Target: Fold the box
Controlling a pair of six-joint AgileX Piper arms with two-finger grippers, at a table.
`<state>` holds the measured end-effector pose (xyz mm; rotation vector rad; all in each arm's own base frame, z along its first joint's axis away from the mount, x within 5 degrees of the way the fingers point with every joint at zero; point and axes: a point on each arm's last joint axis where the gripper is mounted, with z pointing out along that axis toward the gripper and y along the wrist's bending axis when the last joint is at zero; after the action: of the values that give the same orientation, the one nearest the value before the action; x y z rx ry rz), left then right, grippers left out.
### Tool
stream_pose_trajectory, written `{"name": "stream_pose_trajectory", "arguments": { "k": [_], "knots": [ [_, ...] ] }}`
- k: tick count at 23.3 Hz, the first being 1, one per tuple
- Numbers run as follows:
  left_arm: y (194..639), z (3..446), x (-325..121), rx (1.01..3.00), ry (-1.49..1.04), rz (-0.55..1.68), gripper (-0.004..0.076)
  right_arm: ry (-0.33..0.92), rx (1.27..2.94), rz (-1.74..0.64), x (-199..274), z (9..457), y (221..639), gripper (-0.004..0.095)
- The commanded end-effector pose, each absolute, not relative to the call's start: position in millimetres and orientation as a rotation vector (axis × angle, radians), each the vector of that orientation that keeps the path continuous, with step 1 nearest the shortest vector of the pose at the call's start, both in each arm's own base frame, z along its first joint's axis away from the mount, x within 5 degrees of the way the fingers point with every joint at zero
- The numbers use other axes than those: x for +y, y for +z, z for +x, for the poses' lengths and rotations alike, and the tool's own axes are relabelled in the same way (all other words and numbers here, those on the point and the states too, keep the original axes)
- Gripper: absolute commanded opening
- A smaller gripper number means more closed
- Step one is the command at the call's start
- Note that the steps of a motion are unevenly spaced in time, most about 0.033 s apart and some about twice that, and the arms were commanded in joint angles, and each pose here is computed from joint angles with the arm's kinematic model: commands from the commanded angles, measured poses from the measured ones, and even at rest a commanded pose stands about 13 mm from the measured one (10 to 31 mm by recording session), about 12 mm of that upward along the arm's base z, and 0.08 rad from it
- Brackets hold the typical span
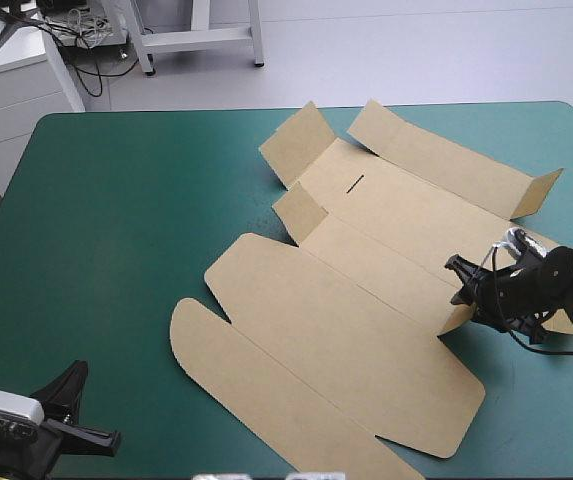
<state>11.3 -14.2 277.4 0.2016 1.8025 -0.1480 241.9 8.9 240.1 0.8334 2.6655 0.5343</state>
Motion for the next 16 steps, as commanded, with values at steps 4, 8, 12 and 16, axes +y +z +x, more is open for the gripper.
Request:
{"name": "stream_pose_trajectory", "arguments": {
  "k": [4, 8, 12, 16],
  "knots": [
    [291.0, 7.4, -14.0, 1.693, -0.169, 0.178, -0.0010, 0.560, 2.592, 0.781, 8.9, 248.6, 262.0, -0.0010],
    [291.0, 7.4, -14.0, 1.693, -0.169, 0.178, -0.0010, 0.510, 2.616, 0.541, 9.0, 249.6, 262.8, -0.0010],
    [291.0, 7.4, -14.0, 1.693, -0.169, 0.178, -0.0010, 0.449, 2.623, 0.272, 9.0, 253.0, 268.3, -0.0010],
    [291.2, 7.4, -13.9, 1.691, -0.169, 0.177, -0.0010, 0.443, 2.618, 0.104, 10.7, 262.4, 276.8, -0.0009]
  ]
}}
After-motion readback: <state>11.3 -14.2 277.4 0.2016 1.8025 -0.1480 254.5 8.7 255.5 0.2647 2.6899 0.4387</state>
